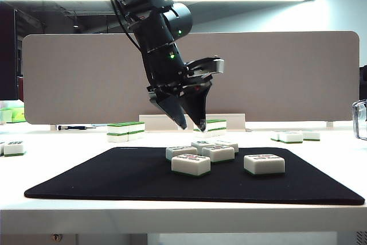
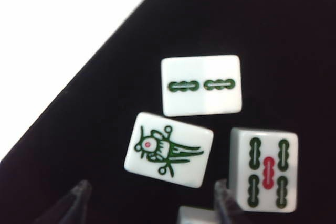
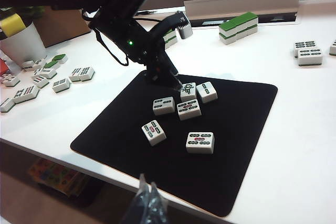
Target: Align six mahjong tiles in a row on the table.
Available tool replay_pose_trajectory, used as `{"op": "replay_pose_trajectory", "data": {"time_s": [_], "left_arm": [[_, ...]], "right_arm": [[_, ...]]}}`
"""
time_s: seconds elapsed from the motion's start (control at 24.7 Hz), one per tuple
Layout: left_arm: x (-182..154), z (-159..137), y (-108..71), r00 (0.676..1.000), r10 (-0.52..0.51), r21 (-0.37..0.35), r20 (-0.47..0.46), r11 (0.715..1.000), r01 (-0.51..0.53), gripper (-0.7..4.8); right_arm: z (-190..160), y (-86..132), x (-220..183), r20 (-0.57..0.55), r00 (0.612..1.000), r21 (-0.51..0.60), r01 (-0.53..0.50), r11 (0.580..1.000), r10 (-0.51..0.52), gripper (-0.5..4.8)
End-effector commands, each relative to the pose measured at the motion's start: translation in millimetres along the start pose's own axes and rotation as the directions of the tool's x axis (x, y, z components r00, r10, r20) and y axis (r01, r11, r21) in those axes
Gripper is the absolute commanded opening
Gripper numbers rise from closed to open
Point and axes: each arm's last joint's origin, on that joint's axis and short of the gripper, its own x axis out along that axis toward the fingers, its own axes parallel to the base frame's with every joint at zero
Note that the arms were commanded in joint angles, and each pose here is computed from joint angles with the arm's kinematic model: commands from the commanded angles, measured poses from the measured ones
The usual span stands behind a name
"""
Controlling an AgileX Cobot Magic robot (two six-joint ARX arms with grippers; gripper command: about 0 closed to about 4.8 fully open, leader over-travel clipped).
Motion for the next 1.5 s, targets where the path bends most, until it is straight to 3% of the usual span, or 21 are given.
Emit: {"op": "replay_pose_trajectory", "data": {"time_s": [0.04, 0.45, 0.69, 0.85, 1.22, 1.38, 1.5], "left_arm": [[2.0, 2.1, -2.0, 0.999, 0.032, 0.088, -0.001, 0.996, -0.032, 3.19], [23.4, -1.9, -0.2, 0.999, 0.03, 0.105, -0.022, 0.994, -0.028, 3.21], [34.6, -4.3, 0.5, 0.999, 0.022, 0.104, -0.03, 0.994, -0.019, 3.51], [35.1, 1.5, 1.0, 0.999, 0.042, 0.115, 0.025, 0.992, -0.044, 3.51], [36.1, 3.0, 0.1, 0.999, 0.004, 0.145, 0.051, 0.989, -0.011, 3.49], [36.2, 1.8, -0.3, 0.999, -0.001, 0.125, 0.039, 0.992, -0.004, 3.29], [36.2, -0.5, -1.1, 1.0, -0.009, 0.119, 0.016, 0.993, 0.007, 2.36]], "right_arm": [[0.4, 1.4, -2.6, 0.024, 1.0, -0.016, -0.003, 1.0, 0.004, -0.01], [0.4, 1.4, -2.6, 0.024, 1.0, -0.016, -0.003, 1.0, 0.003, -0.01], [0.4, 1.4, -2.6, 0.024, 1.0, -0.016, -0.002, 1.0, 0.003, -0.01], [0.4, 1.4, -2.6, 0.024, 1.0, -0.016, -0.003, 1.0, 0.003, -0.01], [0.4, 1.4, -2.6, 0.024, 1.0, -0.016, -0.002, 1.0, 0.003, -0.01], [0.4, 1.4, -2.6, 0.025, 1.0, -0.016, -0.003, 1.0, 0.003, -0.01], [0.5, 1.3, -2.6, 0.026, 1.0, -0.016, 0.002, 1.0, -0.001, -0.01]]}}
